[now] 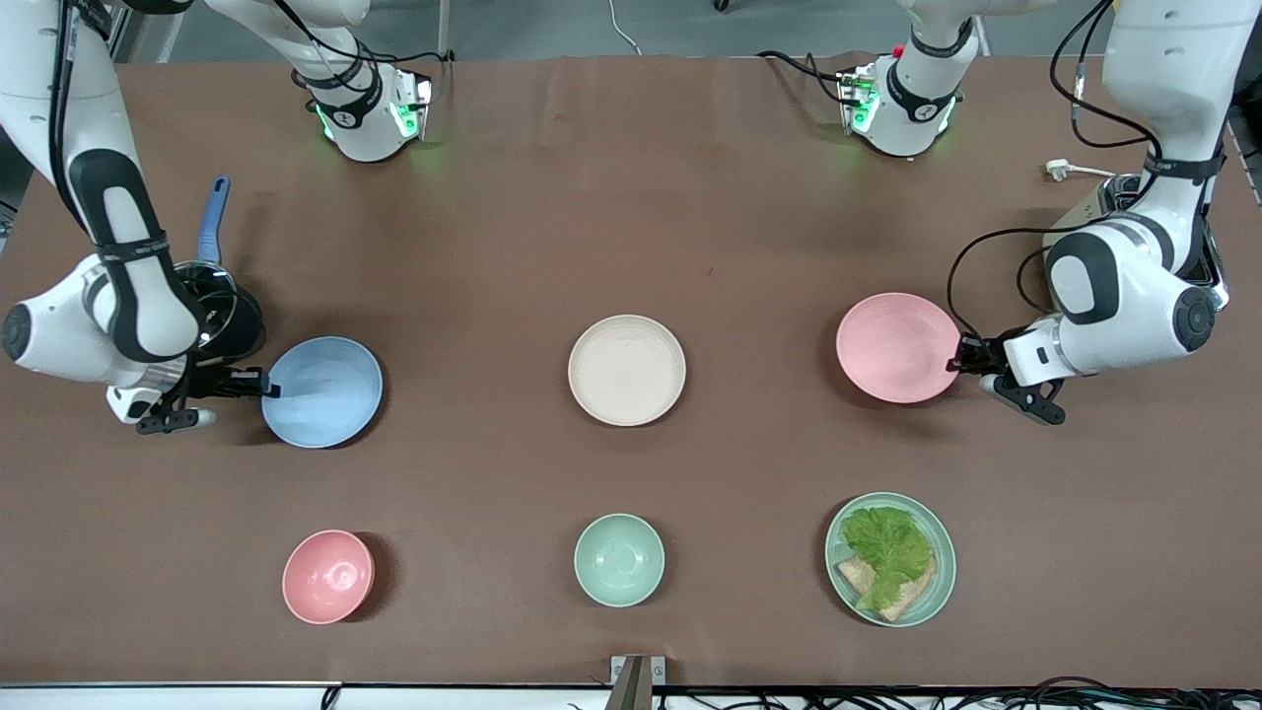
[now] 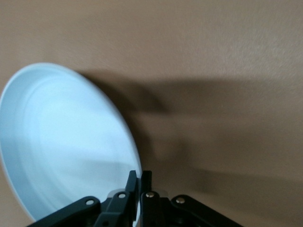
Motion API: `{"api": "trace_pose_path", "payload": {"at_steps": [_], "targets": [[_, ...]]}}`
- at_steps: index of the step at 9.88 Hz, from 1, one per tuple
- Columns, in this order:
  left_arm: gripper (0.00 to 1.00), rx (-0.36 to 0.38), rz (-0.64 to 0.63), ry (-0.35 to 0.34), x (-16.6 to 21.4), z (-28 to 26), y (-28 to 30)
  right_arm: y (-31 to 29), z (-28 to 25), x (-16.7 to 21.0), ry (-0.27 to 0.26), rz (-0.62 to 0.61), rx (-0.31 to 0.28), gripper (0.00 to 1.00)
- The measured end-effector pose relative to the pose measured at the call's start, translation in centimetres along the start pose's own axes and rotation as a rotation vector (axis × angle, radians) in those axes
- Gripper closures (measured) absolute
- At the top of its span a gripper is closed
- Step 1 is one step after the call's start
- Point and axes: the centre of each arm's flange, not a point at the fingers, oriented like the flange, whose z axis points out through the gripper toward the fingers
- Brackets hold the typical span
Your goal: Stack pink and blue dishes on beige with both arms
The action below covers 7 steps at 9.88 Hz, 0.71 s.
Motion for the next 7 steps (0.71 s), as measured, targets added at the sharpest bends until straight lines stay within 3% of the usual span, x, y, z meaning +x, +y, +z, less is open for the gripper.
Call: {"api": "trace_pose_path", "payload": {"at_steps": [3, 5, 7], "targets": [[0.95, -0.05, -0.144, 0.001, 4.9, 2.6, 14.3, -2.3, -10.1, 3.0, -0.13, 0.056, -0.018, 0.96], [0.95, -0.065, -0.283, 0.062, 6.9, 6.1, 21.5, -7.0, -15.0, 5.0, -0.16, 0.127, -0.031, 0.96], [0.95, -0.067, -0.375, 0.077, 7.9, 9.5, 26.4, -11.9, -16.0, 6.4, -0.173, 0.179, -0.048, 0.96]]}}
